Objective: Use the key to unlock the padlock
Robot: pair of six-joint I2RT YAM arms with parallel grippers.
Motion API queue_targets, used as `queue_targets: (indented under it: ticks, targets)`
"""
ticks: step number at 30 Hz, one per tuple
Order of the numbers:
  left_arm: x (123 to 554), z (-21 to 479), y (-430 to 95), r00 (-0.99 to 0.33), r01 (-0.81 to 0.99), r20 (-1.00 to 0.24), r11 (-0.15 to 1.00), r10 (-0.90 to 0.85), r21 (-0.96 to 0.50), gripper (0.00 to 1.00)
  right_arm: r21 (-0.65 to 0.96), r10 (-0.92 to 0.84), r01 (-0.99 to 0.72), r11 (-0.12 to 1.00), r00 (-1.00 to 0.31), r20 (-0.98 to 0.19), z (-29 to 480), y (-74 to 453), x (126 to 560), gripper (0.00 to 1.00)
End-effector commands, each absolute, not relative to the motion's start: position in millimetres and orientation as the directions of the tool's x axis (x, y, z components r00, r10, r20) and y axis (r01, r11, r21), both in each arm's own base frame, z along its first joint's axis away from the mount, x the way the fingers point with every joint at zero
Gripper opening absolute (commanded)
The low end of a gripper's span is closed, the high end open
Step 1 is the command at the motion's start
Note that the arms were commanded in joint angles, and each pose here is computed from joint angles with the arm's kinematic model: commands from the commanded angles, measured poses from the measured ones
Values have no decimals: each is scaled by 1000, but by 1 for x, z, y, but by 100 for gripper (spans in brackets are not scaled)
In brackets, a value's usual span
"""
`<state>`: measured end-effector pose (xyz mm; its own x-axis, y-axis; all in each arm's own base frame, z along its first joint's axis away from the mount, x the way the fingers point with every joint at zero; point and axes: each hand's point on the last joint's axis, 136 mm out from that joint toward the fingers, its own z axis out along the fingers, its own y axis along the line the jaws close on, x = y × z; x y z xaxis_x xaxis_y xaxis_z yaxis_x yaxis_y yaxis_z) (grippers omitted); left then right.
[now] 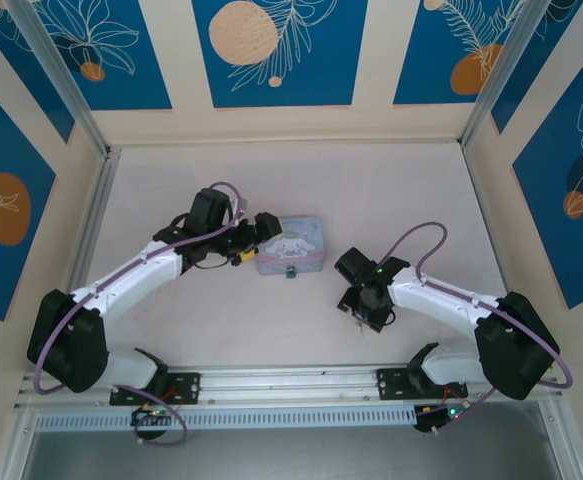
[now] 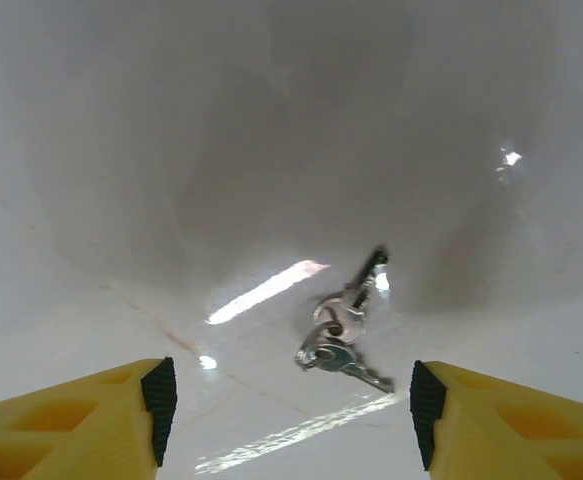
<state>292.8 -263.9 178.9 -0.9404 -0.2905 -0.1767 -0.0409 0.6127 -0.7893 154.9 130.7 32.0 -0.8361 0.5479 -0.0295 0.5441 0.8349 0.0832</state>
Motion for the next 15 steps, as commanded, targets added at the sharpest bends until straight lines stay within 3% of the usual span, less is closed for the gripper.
queue_targets:
  ticks: [1,15]
  targets:
    - [288,180,-260,-939,-26,-200,637,-281,-771,100,13,551,552,834,-833,-54,24,119,149,63]
    - [281,173,-255,-931,-46,-216,681,-294,-731,100,-22,480,481,877,-877,-38,-1,132,147,43]
